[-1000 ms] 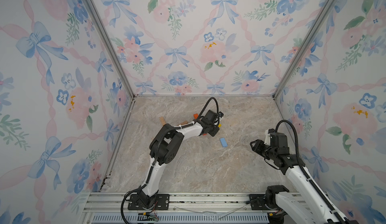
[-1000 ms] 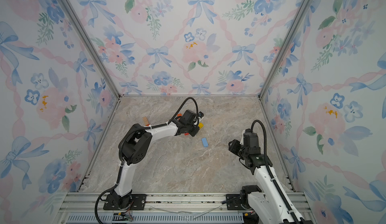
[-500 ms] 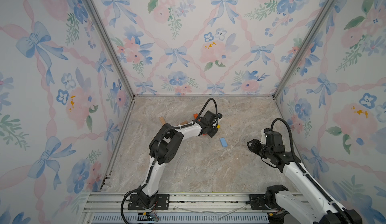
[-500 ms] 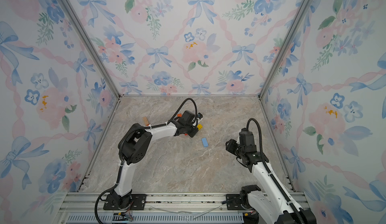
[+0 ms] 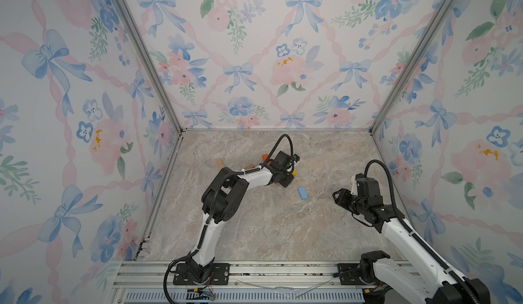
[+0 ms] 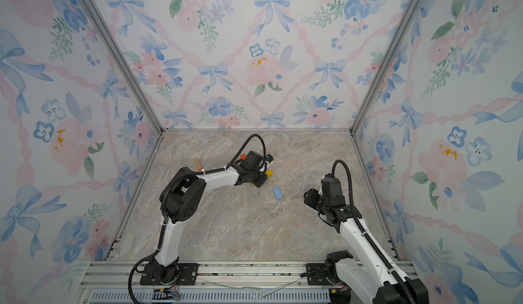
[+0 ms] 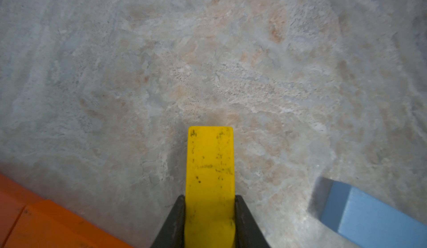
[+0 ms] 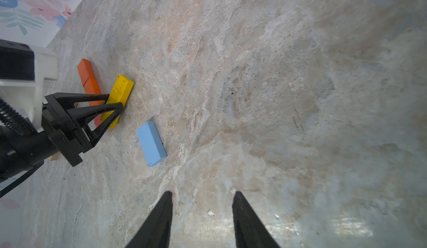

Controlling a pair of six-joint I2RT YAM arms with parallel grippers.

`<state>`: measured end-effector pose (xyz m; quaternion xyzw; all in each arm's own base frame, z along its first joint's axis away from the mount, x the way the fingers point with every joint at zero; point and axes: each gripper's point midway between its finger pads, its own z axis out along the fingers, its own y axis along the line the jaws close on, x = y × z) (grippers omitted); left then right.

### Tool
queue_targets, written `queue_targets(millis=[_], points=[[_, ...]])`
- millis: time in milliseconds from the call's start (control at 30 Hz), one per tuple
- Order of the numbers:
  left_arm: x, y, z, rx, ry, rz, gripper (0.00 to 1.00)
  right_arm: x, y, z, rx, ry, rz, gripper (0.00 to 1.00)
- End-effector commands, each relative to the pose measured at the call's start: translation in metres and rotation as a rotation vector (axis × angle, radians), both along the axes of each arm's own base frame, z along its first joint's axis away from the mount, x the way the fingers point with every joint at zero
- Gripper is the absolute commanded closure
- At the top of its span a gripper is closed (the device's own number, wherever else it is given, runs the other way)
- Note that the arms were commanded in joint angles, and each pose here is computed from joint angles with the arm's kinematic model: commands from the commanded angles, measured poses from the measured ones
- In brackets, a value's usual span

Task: Assemble the letter v with building blocks
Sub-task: Assemble the building block at the center of the board.

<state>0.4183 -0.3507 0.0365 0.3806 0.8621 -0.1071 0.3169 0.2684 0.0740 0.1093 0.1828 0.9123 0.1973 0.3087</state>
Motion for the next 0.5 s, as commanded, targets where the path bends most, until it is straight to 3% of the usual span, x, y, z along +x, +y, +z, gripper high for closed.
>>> queue_targets(millis=[0,467], points=[[0.0027,0.0032,-0.0095,0.018,-0.002,-0.006,0.91,0.0022,0.0019,0.0022,-0.003,-0.008,-0.002,0.54],[0.0087,-0.0012,-0.0136,0.02,-0.007,-0.012,0.83,0.0014,0.0027,0.001,-0.005,-0.003,0.002,0.54]])
